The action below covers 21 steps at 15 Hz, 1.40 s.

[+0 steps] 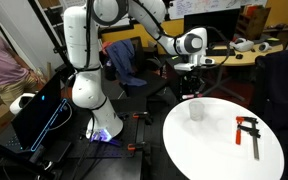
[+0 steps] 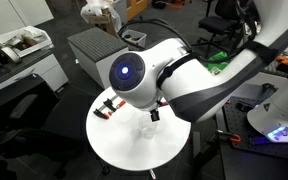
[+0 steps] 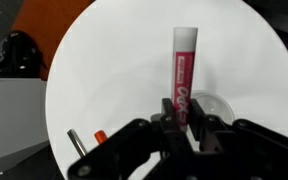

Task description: Put the marker inside the cup

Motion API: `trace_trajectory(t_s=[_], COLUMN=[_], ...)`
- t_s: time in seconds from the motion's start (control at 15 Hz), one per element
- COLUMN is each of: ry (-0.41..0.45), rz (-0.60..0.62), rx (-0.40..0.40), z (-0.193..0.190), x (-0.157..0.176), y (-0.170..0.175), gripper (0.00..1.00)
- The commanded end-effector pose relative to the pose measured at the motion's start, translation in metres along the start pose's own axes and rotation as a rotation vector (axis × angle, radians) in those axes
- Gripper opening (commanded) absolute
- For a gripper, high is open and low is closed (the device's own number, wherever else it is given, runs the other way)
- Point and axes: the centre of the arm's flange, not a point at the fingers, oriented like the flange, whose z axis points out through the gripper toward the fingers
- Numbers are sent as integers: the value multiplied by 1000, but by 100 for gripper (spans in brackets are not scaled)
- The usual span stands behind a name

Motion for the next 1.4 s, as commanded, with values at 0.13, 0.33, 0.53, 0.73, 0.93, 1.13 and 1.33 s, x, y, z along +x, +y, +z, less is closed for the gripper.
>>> trace_trajectory(t_s=[0.13, 0.33, 0.53, 0.73, 0.93, 1.13, 1.33], ry=[-98, -126, -152, -167, -178, -201, -240], rz=[-85, -134, -180, -216, -254, -302, -342], rx=[-12, -21, -32, -39, -34, -17, -5], z=[-1, 5, 13, 24, 35, 47, 56], x=[-1, 5, 15, 30, 45, 59, 68], y=[1, 4, 4, 0, -8, -19, -30], gripper=[5, 5, 5, 5, 5, 5, 5])
